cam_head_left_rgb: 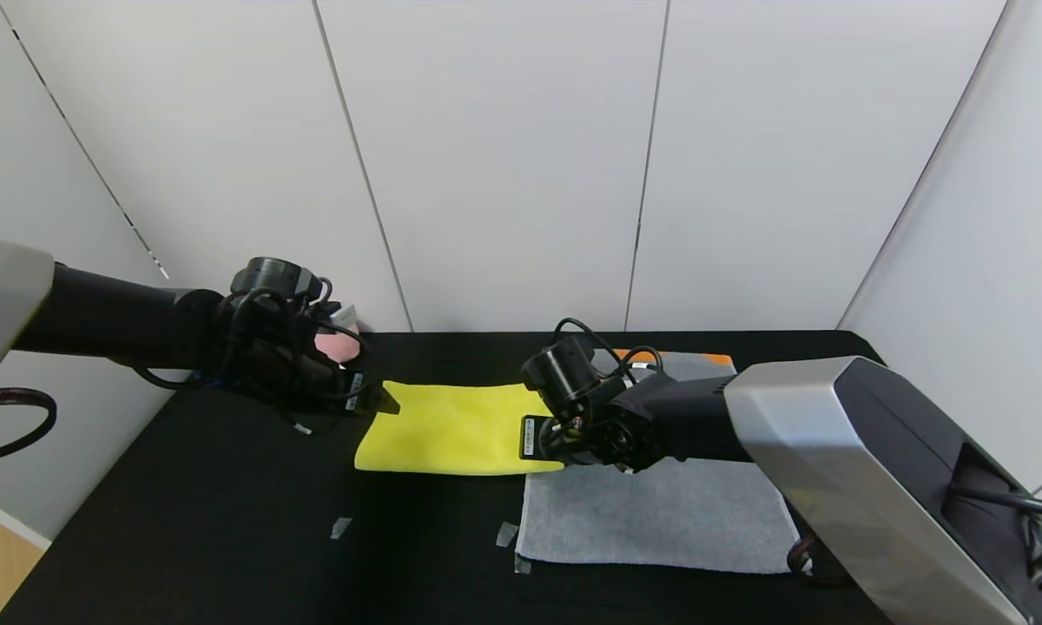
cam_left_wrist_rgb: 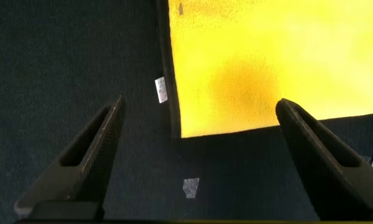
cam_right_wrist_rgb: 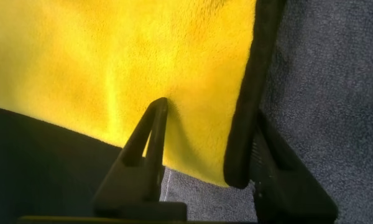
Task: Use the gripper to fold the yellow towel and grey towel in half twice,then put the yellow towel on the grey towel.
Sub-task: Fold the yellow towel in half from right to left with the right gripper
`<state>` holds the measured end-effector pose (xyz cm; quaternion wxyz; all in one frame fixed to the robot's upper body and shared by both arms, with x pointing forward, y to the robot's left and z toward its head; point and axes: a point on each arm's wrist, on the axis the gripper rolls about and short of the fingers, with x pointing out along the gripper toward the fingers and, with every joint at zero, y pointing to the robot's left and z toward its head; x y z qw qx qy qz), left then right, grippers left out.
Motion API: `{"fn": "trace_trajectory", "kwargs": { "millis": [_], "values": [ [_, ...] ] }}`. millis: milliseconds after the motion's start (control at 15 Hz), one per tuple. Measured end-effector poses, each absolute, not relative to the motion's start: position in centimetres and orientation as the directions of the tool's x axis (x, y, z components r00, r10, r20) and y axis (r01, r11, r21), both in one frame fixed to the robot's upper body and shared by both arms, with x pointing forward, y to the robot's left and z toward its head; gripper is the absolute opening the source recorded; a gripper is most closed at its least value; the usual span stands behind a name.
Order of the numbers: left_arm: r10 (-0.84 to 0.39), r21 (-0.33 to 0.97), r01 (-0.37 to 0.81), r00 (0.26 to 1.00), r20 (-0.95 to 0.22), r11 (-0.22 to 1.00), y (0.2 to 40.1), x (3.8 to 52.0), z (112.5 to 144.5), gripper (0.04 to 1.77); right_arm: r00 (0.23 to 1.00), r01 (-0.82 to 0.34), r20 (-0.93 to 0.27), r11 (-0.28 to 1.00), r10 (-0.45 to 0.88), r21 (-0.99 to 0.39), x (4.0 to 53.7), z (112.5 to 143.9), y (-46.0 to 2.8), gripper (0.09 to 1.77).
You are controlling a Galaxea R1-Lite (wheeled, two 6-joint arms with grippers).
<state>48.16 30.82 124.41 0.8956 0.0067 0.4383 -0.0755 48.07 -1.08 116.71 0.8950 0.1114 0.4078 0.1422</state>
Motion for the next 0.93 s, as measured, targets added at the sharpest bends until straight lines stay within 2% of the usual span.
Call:
{"fn": "trace_trajectory", "kwargs": {
  "millis": [67, 133, 533, 933],
  "values": [
    [-0.13, -0.054, 0.141, 0.605, -0.786, 0.988, 30.8, 48.2, 124.4, 1.72, 0.627, -0.164, -0.699, 0.935, 0.345, 0.315, 48.1, 116.7, -1.1, 0.7],
    [-0.13, -0.055, 0.141, 0.605, -0.786, 0.989, 30.8, 48.2, 124.4, 1.72, 0.627, -0.164, -0.698, 0.935, 0.346, 0.316, 48.1, 116.7, -1.1, 0.14],
    [-0.129, -0.054, 0.141, 0.606, -0.785, 0.989, 30.9, 48.1, 124.5, 1.72, 0.634, -0.17, -0.697, 0.939, 0.336, 0.299, 48.0, 117.5, -1.3, 0.16],
    [-0.124, -0.05, 0.136, 0.619, -0.776, 0.989, 31.1, 48.1, 125.0, 1.72, 0.667, -0.171, -0.709, 0.974, 0.228, 0.152, 47.2, 119.2, -2.1, 0.16]
  ]
}}
